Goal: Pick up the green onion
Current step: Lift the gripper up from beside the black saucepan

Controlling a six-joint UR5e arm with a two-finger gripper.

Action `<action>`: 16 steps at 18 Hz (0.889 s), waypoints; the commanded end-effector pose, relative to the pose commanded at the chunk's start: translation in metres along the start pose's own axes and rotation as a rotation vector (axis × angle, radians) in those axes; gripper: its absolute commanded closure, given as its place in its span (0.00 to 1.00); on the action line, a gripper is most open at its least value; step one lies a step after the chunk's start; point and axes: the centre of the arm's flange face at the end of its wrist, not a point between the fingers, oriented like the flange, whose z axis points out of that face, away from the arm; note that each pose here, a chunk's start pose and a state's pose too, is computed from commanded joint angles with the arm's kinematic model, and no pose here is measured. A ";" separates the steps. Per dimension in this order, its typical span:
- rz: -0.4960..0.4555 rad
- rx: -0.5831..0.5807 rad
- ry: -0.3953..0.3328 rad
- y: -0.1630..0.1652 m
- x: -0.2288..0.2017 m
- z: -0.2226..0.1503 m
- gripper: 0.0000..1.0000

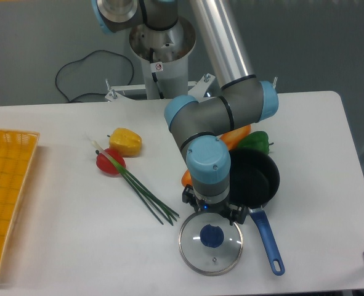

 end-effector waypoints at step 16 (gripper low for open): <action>-0.015 -0.100 -0.021 0.027 0.020 0.006 0.00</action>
